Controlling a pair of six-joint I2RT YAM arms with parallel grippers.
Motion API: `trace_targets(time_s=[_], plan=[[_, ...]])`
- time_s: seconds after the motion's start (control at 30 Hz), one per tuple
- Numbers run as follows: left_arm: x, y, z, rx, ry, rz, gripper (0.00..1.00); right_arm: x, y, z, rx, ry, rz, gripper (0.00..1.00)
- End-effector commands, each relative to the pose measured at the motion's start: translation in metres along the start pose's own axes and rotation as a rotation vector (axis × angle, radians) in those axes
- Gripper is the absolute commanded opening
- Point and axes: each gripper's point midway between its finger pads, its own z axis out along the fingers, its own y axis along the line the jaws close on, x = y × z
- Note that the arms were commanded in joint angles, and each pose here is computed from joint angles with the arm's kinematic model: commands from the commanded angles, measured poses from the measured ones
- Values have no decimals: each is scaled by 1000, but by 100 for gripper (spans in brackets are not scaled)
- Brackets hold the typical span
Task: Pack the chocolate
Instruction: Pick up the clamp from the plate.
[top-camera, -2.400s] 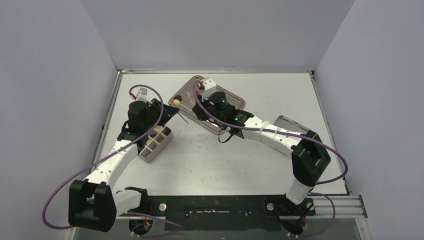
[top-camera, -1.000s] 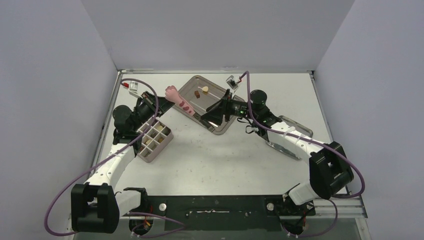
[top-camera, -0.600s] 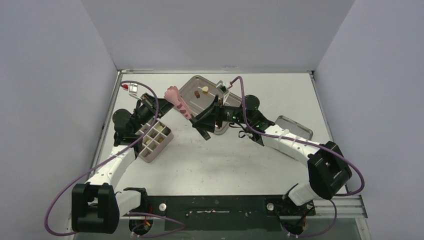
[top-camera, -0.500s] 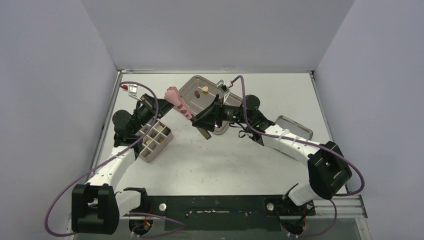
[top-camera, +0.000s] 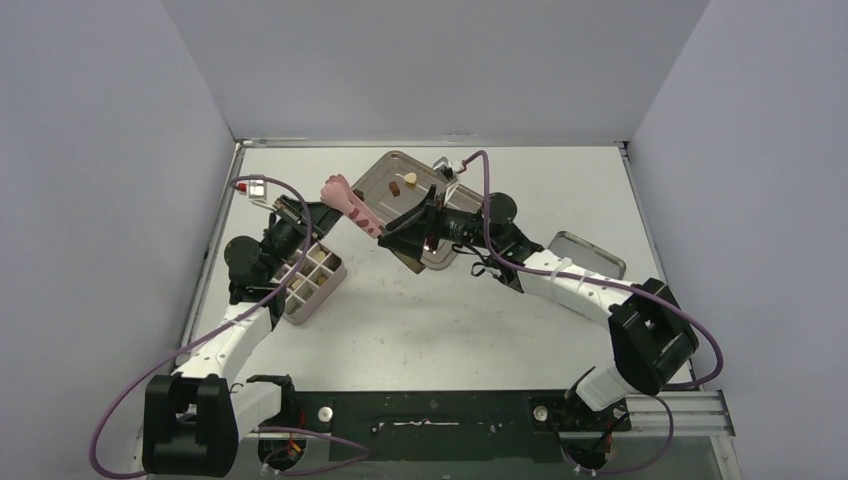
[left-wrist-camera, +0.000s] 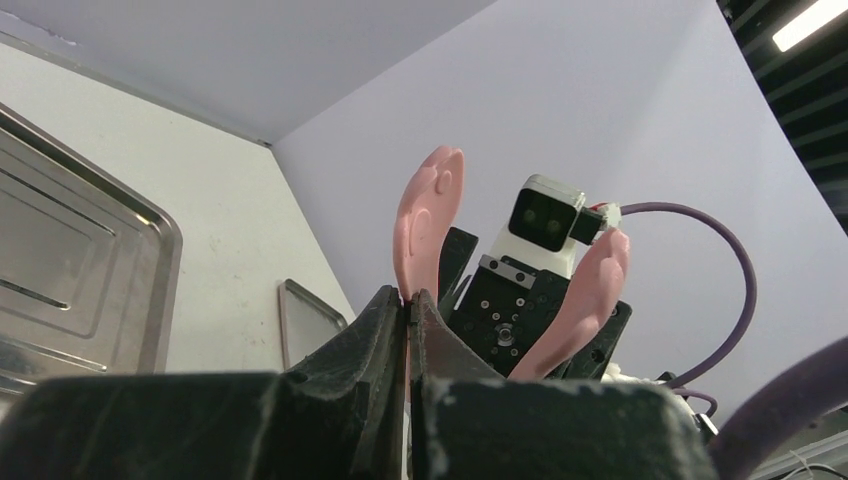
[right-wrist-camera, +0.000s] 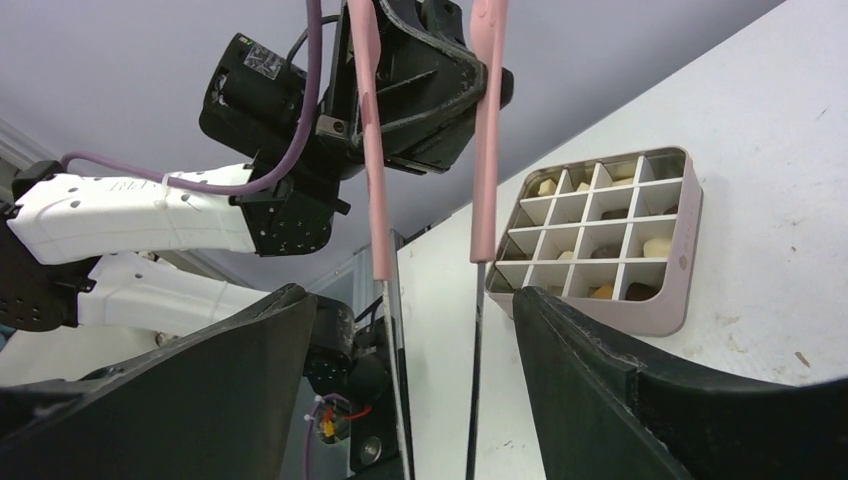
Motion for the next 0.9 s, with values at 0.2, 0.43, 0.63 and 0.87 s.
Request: trace_targets(time_s=[0.2, 0.43, 0.63, 0.87], plan=[[-17, -33, -3, 117, -94, 15, 0, -1, 0, 8, -24, -33, -21, 73], [-19, -27, -5, 103, -117, 7, 0, -8, 11, 7, -68, -77, 13, 57], [-20, -24, -8, 96, -141, 5, 0, -12, 12, 7, -80, -118, 50, 51], [-23, -25, -10, 103, -165, -9, 0, -2, 12, 18, -97, -92, 69, 58]])
